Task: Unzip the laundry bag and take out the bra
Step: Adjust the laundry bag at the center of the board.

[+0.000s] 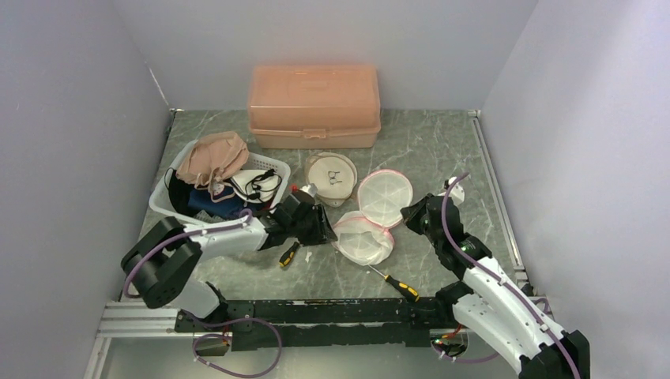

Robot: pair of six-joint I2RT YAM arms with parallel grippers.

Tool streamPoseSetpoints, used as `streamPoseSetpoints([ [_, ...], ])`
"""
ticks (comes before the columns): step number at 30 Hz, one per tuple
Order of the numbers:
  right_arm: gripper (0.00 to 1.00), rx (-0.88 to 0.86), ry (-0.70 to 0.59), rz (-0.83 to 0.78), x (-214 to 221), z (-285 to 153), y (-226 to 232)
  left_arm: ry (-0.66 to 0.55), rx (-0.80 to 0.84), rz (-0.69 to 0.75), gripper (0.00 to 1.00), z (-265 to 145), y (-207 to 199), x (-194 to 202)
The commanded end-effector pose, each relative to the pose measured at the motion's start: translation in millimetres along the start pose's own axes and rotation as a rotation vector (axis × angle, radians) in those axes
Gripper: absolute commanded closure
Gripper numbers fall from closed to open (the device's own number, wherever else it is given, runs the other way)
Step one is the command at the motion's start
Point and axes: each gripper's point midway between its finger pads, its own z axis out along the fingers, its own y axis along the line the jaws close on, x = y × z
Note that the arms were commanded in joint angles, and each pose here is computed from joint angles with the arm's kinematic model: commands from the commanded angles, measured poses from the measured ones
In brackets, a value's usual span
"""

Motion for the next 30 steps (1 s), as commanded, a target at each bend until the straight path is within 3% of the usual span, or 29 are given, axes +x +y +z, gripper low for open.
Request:
streamPoseSetpoints([
  [1, 1.00, -0.046, -0.048, 0.020, -12, -3, 11, -0.042, 0.085, -0.009, 0.54, 15, -28, -21],
  [14, 1.00, -0.055, -0.046, 0.017, -12, -3, 10, -0.029, -0.009, -0.016, 0.55, 18, -3, -13],
  [21, 1.00, -0.060, -0.047, 0.014, -12, -4, 11, -0.073, -0.008, -0.029, 0.48, 4, 7, -11],
  [30, 1.00, -0.067, -0.034, 0.013, -10, -2, 13, -0.051, 0.030, -0.004, 0.53, 14, 0, -10],
])
